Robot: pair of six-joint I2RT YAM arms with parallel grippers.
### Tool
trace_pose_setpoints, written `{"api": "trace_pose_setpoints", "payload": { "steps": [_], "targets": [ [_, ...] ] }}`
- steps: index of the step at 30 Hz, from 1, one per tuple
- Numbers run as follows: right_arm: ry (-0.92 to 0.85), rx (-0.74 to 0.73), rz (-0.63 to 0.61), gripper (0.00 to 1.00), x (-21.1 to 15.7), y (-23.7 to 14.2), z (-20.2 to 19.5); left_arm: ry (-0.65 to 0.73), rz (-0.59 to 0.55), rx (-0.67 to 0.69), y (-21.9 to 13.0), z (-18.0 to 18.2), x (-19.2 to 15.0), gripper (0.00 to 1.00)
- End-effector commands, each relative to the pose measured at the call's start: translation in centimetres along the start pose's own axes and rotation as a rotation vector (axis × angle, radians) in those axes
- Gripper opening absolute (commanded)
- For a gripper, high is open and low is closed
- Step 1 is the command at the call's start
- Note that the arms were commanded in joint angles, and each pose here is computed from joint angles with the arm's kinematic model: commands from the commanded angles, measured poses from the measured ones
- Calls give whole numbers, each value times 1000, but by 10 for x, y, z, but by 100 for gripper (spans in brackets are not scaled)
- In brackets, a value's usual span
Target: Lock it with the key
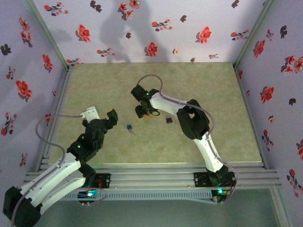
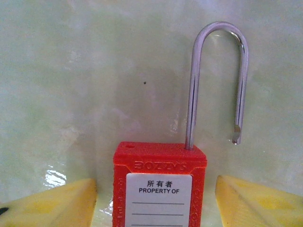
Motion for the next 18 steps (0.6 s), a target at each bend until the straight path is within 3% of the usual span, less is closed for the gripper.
{"api": "trace_pose_setpoints", "payload": {
  "steps": [1, 18],
  "targets": [
    [-16, -16, 24, 65, 0, 4, -5, -28, -40, 25, 0, 5, 4, 100],
    [-13, -18, 46, 46, -6, 8, -5, -25, -41, 25, 0, 5, 4, 100]
  ]
}}
Point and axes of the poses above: each hand's point on the last joint's axis, 136 mm out from that joint toward the fingers, its own y axis out along the fingers, its own z axis along the line the jaws close on, x = y × z, the point moved 6 cm from there along -y, back along the fingers, and after that the axes turned 2 degrees about -y, right-handed, at the moved point
